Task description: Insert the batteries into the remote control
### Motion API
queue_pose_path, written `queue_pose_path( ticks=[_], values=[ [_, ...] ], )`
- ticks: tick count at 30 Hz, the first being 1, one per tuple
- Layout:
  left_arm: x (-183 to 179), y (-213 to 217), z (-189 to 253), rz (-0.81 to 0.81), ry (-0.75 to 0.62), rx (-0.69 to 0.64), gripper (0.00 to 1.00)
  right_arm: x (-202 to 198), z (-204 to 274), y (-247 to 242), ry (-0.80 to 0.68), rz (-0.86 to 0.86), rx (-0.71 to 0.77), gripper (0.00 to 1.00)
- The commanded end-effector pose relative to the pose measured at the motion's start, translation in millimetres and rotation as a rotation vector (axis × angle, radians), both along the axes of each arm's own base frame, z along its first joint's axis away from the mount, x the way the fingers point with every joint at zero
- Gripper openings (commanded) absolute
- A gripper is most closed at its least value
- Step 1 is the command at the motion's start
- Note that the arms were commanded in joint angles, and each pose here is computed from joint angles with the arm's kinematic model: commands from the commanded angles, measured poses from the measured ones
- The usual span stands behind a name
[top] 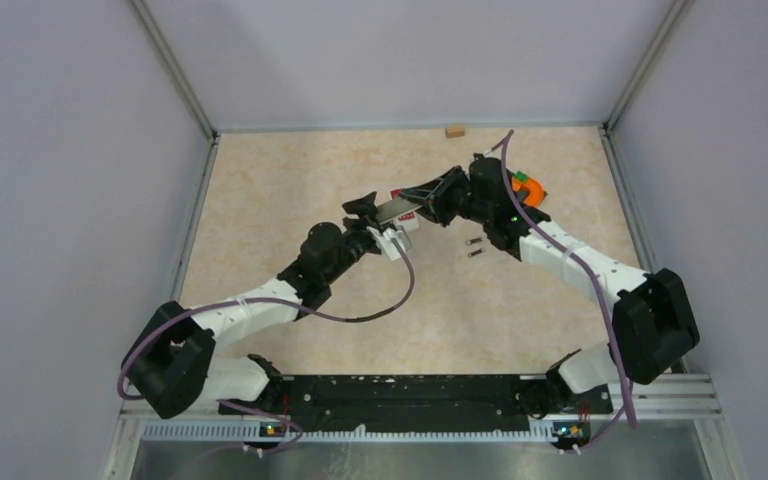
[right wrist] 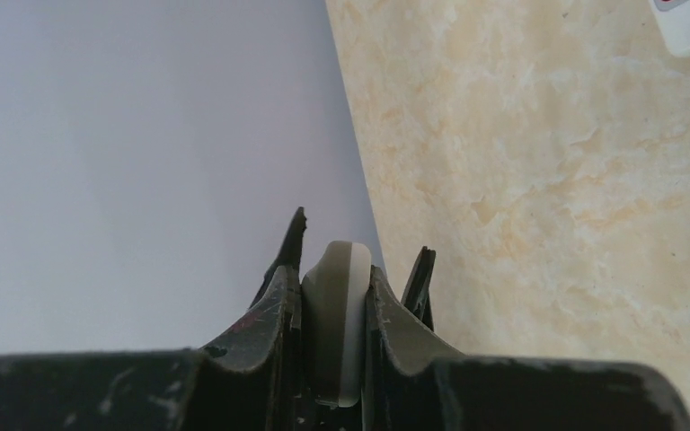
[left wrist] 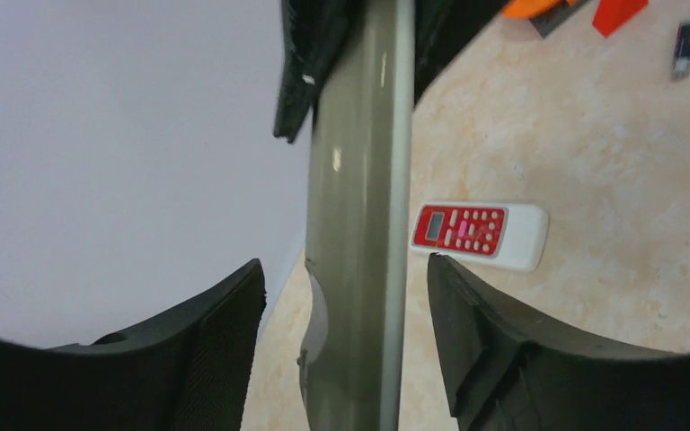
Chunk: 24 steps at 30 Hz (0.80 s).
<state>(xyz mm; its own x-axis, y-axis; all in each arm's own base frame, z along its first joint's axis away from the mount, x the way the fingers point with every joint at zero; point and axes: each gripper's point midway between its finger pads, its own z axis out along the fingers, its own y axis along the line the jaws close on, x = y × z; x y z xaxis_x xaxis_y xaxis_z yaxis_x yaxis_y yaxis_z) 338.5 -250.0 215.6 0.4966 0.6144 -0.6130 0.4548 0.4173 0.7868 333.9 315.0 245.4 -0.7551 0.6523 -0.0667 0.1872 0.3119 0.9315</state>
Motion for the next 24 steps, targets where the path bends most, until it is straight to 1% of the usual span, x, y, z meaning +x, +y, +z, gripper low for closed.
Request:
queue_pose_path(
  ticks=[1, 3, 4, 7, 8, 10, 12, 14, 15, 16, 17, 18, 20, 21, 22, 24],
  values=[
    [-0.3, -4.0, 49.9, 0.032, -0.011, -0.284, 0.8, 0.1, 32.0, 0.6, -0.099, 0.002, 0.059, 0.01],
    [3.8, 0.9, 50.3, 0.092, 0.08, -0.365, 0.97, 1.6, 32.6, -7.7, -0.122, -0.034, 0.034, 0.0],
    [5.1, 0.5, 55.4, 0.114, 0.143, -0.433, 0.99, 2.3, 35.8, -13.2, -0.141, -0.056, 0.022, 0.0],
    [-4.6, -3.9, 60.2, 0.149, 0.385, -0.522, 0.99, 5.6, 42.8, -27.1, -0.19, -0.103, 0.0, 0.0],
    [-11.9, -2.6, 54.9, 0.177, 0.49, -0.535, 0.99, 6.5, 45.4, -31.7, -0.211, -0.115, -0.008, 0.0],
    [-24.4, -4.5, 64.7, 0.174, 0.595, -0.605, 0.99, 8.1, 49.8, -40.8, -0.246, -0.138, -0.022, 0.0],
    [-32.2, 0.3, 70.1, 0.227, 0.707, -0.72, 0.99, 6.9, 55.0, -47.1, -0.29, -0.146, -0.029, 0.0],
    [-42.2, 0.9, 68.6, 0.223, 0.863, -0.766, 0.99, 1.9, 62.0, -50.5, -0.339, -0.14, -0.004, 0.0],
    [-40.8, 6.9, 69.9, 0.238, 0.925, -0.809, 0.99, -1.7, 64.7, -52.5, -0.354, -0.139, 0.006, 0.0],
    [-39.6, 11.3, 73.9, 0.249, 0.986, -0.881, 0.99, -4.9, 65.0, -54.2, -0.369, -0.138, 0.01, 0.0],
    [-40.0, 13.4, 78.7, 0.213, 1.05, -0.945, 0.99, -8.7, 69.4, -55.2, -0.392, -0.132, 0.02, 0.0],
    [-48.4, 9.1, 88.0, 0.111, 1.127, -0.99, 0.99, -11.8, 73.1, -56.2, -0.415, -0.128, 0.027, 0.0],
    [-45.7, 19.4, 104.0, 0.031, 1.189, -1.141, 0.99, -20.0, 86.1, -58.4, -0.487, -0.114, 0.05, 0.0],
    [-45.1, 23.4, 109.2, 0.0, 1.219, -1.195, 0.99, -23.5, 91.6, -59.4, -0.522, -0.109, 0.058, 0.0],
    [-46.6, 24.4, 112.7, -0.028, 1.28, -1.241, 0.99, -27.5, 97.9, -60.7, -0.558, -0.104, 0.069, 0.0],
    [-51.0, 20.5, 118.2, -0.09, 1.359, -1.258, 0.99, -36.4, 111.9, -62.5, -0.639, -0.091, 0.1, 0.0]
  ],
)
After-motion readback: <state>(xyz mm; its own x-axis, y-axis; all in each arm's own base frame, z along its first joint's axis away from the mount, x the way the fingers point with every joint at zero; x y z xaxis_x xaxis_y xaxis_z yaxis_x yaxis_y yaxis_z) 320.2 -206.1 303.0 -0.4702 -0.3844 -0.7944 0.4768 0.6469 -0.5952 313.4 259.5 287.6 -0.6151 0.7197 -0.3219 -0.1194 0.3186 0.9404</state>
